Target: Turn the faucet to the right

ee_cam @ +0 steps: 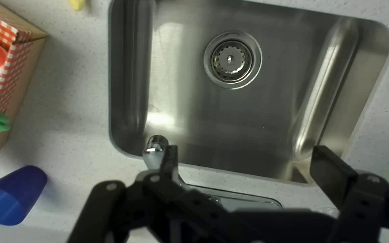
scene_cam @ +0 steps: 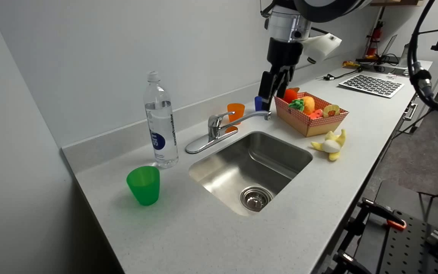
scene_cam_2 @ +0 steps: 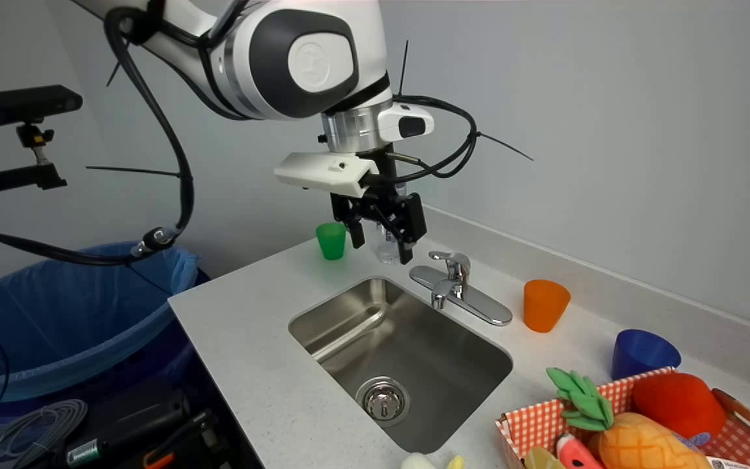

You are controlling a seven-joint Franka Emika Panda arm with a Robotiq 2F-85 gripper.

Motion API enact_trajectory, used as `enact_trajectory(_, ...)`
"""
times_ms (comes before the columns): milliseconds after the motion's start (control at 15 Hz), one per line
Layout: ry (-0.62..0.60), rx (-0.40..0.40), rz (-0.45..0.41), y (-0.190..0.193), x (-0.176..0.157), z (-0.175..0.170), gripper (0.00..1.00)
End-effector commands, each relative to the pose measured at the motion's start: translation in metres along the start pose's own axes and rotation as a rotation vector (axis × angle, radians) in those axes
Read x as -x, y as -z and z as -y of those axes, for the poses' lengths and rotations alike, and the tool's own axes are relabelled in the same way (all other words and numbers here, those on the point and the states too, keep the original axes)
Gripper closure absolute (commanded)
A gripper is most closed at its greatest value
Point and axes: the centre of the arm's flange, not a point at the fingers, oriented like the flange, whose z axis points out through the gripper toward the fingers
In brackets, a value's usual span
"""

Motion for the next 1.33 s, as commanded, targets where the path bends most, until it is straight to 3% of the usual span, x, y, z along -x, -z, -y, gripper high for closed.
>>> enact_trajectory(0, -0.002, 0.002, 0.001, -0.001, -0.005, -0.002, 0.00)
enact_trajectory(467, 0.021, 0.026, -0.013, -0.002, -0.002, -0.003, 0.00)
enact_trajectory(800, 0.043, 0.050, 0.033, -0.014, -0.013, -0.020, 0.00)
enact_trajectory(867, 0.049, 0.049, 0.039, -0.031, -0.022, -0.001, 0.00)
enact_trajectory(1267, 0.098, 0.011, 0.061, -0.087, -0.042, 0.027, 0.00)
